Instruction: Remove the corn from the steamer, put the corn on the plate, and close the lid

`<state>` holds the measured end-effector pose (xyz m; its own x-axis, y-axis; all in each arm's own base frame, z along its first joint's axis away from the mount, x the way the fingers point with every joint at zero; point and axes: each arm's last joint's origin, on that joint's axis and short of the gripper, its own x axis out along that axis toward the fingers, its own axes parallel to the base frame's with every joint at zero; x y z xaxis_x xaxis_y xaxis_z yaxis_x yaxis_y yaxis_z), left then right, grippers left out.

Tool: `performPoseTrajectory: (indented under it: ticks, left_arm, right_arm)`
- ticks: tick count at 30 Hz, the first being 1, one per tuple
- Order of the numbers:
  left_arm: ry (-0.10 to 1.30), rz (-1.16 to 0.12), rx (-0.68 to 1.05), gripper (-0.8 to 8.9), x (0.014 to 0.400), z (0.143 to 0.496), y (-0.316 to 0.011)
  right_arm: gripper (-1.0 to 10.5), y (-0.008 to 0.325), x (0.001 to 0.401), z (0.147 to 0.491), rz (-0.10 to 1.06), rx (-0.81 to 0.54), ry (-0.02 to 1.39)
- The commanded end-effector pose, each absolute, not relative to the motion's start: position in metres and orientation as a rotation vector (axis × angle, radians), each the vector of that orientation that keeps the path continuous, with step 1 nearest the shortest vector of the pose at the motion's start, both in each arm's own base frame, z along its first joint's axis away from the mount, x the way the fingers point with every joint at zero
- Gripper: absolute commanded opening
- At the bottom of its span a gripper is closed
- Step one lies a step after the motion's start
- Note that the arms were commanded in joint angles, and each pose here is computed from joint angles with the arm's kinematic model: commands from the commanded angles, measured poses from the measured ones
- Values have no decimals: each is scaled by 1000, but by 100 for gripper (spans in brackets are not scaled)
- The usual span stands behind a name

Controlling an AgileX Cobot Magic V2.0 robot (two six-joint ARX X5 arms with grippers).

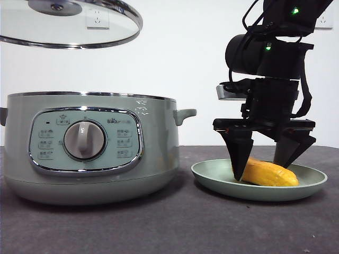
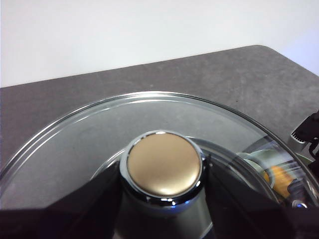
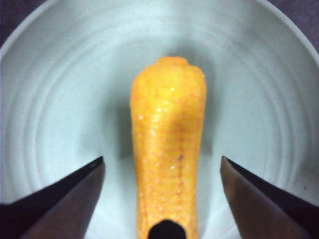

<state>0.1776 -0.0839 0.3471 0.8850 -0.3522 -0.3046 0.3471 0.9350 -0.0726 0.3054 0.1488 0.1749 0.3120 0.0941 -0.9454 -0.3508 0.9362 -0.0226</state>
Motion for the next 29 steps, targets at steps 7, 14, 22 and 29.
performPoseTrajectory:
  ticks: [7, 14, 22, 29]
  left_arm:
    - [330, -417, -38, -9, 197, 340, -96]
    - [387, -455, -56, -9, 219, 324, -108]
    - [437, -460, -43, -9, 236, 306, -120]
    - [513, -465, -19, -9, 247, 287, -129]
  right_arm:
    - [410, 141, 289, 215, 297, -200, 1142]
    - [410, 129, 266, 263, 310, -163, 1002]
    - [409, 114, 237, 303, 318, -134, 891]
    - [409, 106, 223, 317, 275, -142, 839]
